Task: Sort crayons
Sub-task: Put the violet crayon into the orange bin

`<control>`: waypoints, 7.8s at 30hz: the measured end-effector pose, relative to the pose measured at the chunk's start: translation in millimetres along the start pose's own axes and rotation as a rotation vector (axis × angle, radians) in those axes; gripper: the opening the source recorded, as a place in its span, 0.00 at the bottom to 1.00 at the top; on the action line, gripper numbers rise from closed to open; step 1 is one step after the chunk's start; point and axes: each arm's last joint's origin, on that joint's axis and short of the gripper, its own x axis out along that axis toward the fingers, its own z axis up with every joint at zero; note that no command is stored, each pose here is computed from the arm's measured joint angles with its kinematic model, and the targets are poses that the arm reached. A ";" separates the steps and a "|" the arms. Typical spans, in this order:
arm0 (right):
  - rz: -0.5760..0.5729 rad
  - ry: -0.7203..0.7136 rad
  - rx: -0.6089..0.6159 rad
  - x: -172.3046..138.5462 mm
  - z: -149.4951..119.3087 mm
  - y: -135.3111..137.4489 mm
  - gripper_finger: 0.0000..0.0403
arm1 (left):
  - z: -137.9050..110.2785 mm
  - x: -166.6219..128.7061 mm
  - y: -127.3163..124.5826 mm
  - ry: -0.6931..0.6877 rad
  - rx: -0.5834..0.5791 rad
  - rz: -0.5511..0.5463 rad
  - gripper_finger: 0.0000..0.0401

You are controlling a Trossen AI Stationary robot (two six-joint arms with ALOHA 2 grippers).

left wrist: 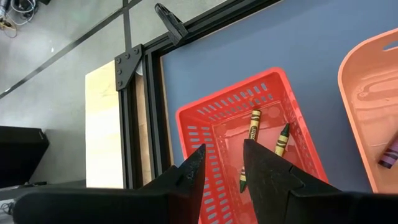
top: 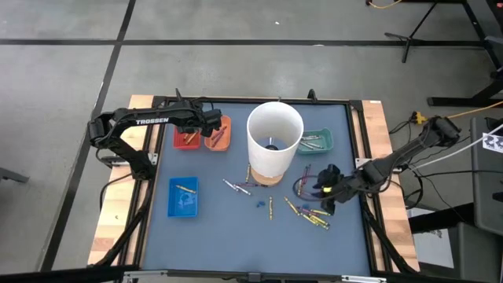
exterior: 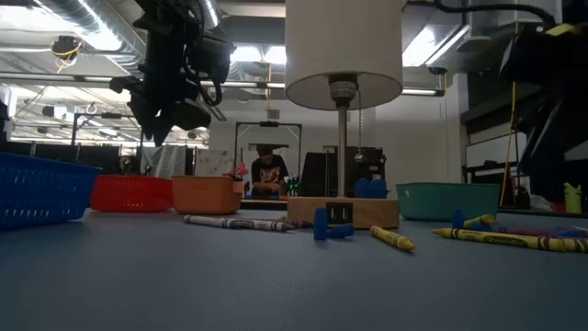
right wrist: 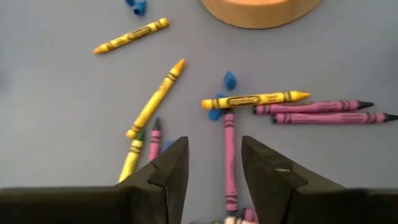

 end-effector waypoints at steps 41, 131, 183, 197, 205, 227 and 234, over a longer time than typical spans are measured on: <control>-0.185 0.189 -0.189 54.2 -20.5 3.9 0.03 | -11.2 -13.5 -12.3 -0.040 0.097 -0.060 0.23; 0.048 -0.909 -0.750 -10.6 152.0 81.8 0.05 | -123.0 -235.0 -86.3 -1.292 0.538 -1.306 0.23; 0.058 -0.948 -0.741 -21.4 139.6 99.6 0.05 | -106.1 -230.2 -90.7 -1.312 0.606 -1.468 0.23; 0.055 -0.952 -0.737 -21.8 139.9 99.6 0.05 | -100.2 -231.8 -89.4 -1.339 0.559 -1.479 0.23; 0.021 -0.950 -0.721 -21.6 140.3 98.7 0.05 | -98.6 -227.5 -101.7 -1.400 0.618 -1.524 0.23; 0.015 -0.933 -0.727 -19.8 139.3 98.3 0.05 | -100.7 -224.1 -109.6 -1.455 0.626 -1.402 0.02; 0.008 -0.906 -0.741 -18.0 137.7 97.5 0.08 | -100.7 -222.6 -110.5 -1.438 0.620 -1.375 0.03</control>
